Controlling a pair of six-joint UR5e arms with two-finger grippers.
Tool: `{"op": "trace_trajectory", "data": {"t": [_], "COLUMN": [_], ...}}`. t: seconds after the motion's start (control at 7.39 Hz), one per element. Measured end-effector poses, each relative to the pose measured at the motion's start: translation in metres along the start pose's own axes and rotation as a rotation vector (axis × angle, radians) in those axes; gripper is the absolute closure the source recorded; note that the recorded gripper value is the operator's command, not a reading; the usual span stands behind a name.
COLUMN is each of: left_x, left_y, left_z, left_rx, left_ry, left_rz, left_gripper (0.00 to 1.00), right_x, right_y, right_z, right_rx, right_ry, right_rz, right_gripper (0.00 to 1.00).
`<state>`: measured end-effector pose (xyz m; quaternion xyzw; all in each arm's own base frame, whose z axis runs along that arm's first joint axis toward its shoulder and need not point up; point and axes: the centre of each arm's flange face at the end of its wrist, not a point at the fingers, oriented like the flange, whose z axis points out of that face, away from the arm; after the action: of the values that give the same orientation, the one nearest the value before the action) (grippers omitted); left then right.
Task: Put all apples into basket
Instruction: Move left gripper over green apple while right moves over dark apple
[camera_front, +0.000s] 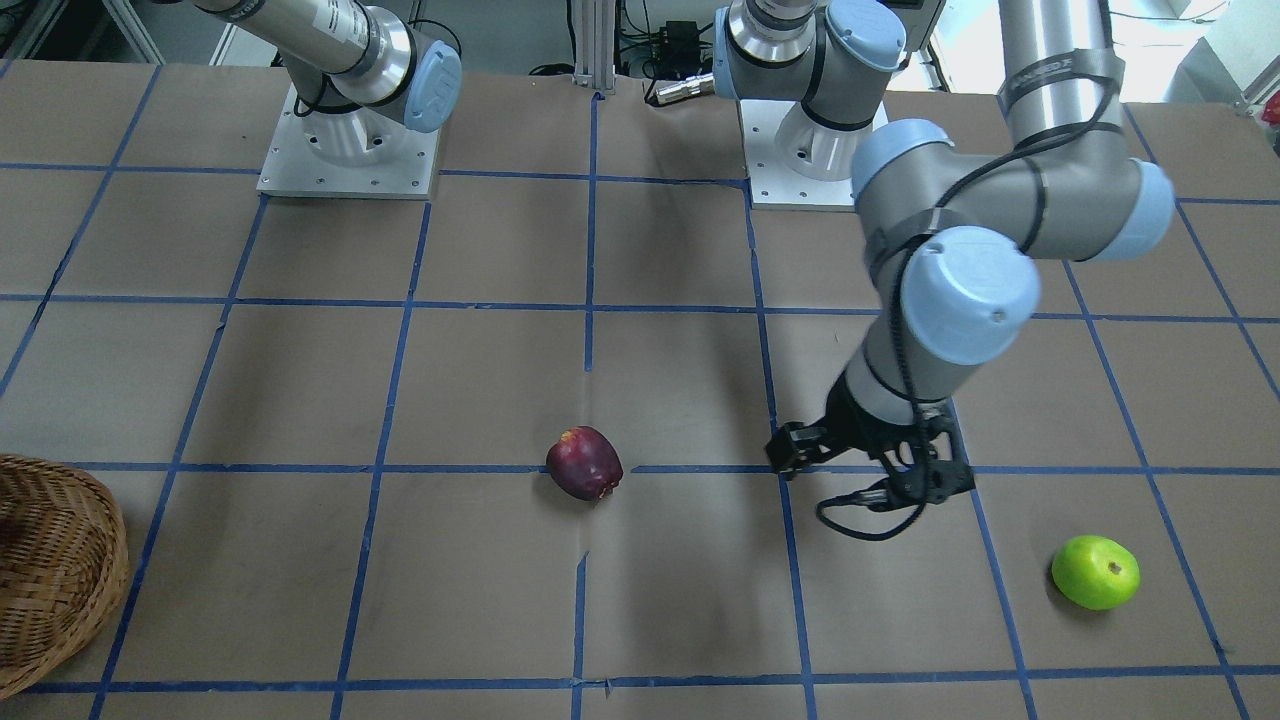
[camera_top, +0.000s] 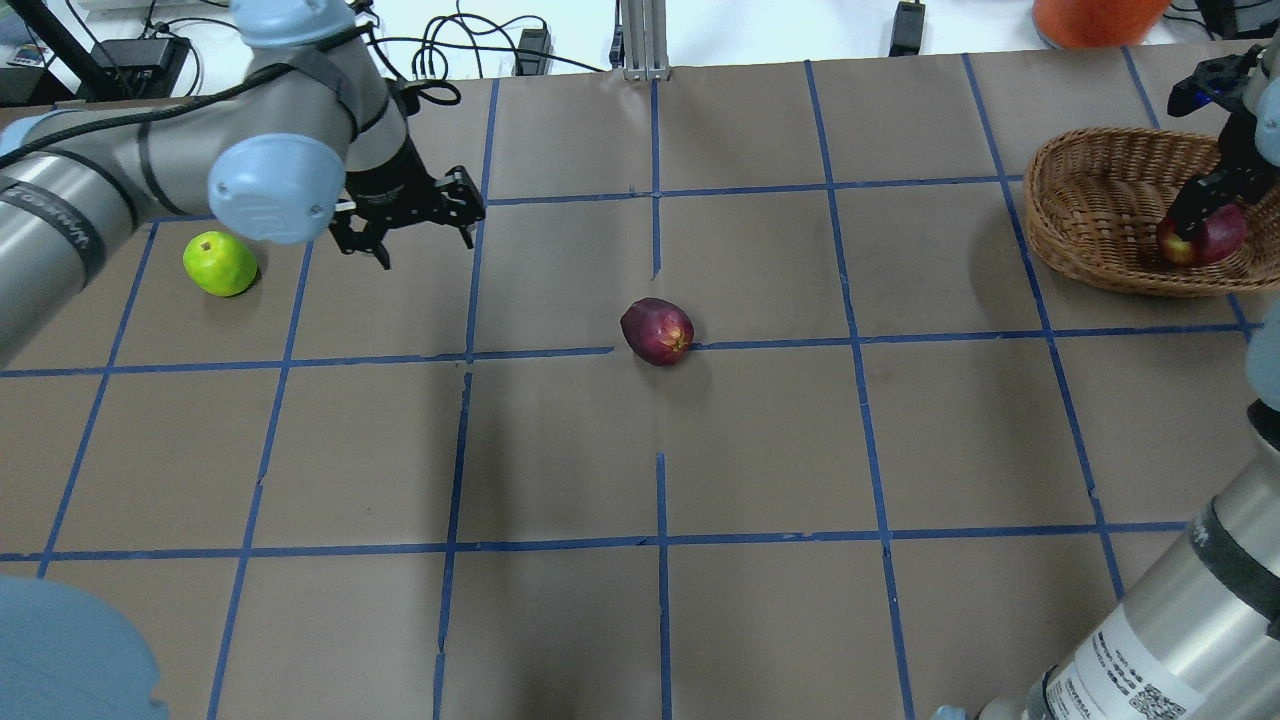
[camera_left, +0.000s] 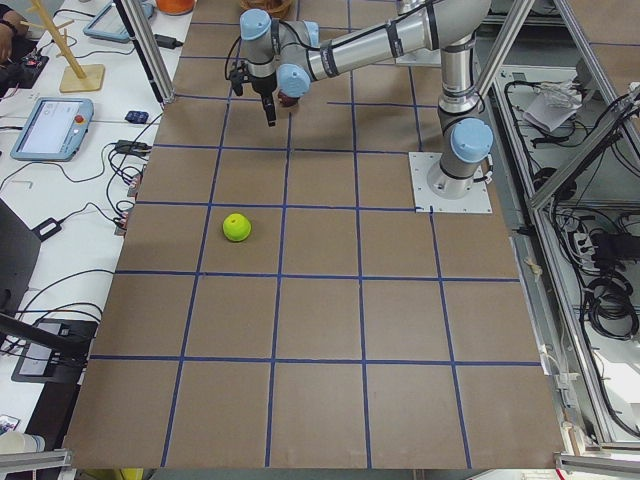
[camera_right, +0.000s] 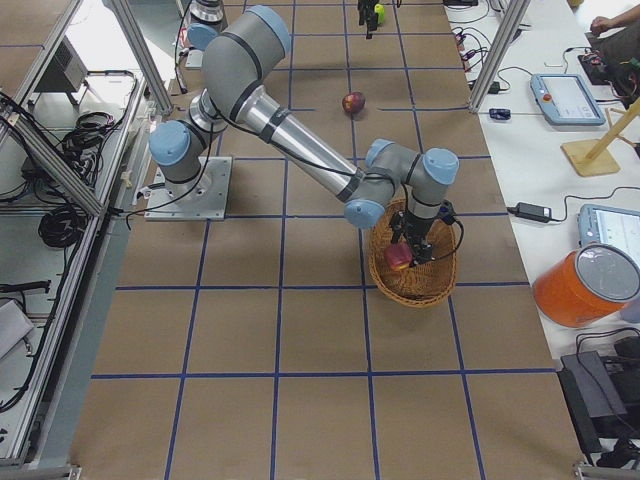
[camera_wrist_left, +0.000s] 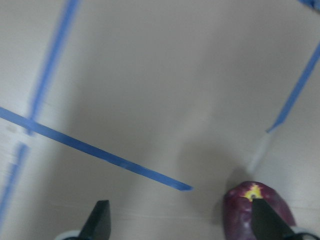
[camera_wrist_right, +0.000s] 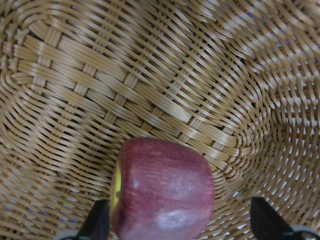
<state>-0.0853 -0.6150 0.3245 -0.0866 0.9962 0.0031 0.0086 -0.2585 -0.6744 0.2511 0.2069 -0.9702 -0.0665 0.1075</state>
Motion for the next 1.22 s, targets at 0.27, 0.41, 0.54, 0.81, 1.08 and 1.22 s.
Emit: {"op": "trace_trajectory", "data": {"t": [0.27,0.41,0.54,0.81,1.08,1.22], "left_x": [-0.121,-0.170,-0.208,-0.246,-0.255,-0.258], "left_y": [-0.033,-0.048,-0.063,-0.089,-0.103,-0.109], "left_z": [0.000,0.014,0.029,0.061,0.091,0.100], "left_rx": [0.012,0.029,0.054,0.063,0.045,0.047], "left_ry": [-0.024,-0.029,-0.040,-0.036,-0.027,-0.032], "left_rz": [0.175,0.286,0.361,0.410,0.421,0.423], "left_gripper": [0.00,0.00,0.00,0.00,0.00,0.00], "right_x": [-0.014,-0.055,-0.116,-0.272,-0.443,-0.503], "right_y": [-0.014,-0.038,-0.066,-0.114,-0.140,-0.144], "right_z": [-0.035,-0.069,-0.109,-0.181,-0.219,-0.216], "right_rx": [0.001,0.024,0.063,0.110,0.140,0.142], "right_ry": [0.027,-0.008,-0.066,-0.140,-0.135,-0.128], "right_rz": [0.060,0.131,0.205,0.175,-0.042,-0.131], "right_gripper": [0.00,0.00,0.00,0.00,0.00,0.00]}}
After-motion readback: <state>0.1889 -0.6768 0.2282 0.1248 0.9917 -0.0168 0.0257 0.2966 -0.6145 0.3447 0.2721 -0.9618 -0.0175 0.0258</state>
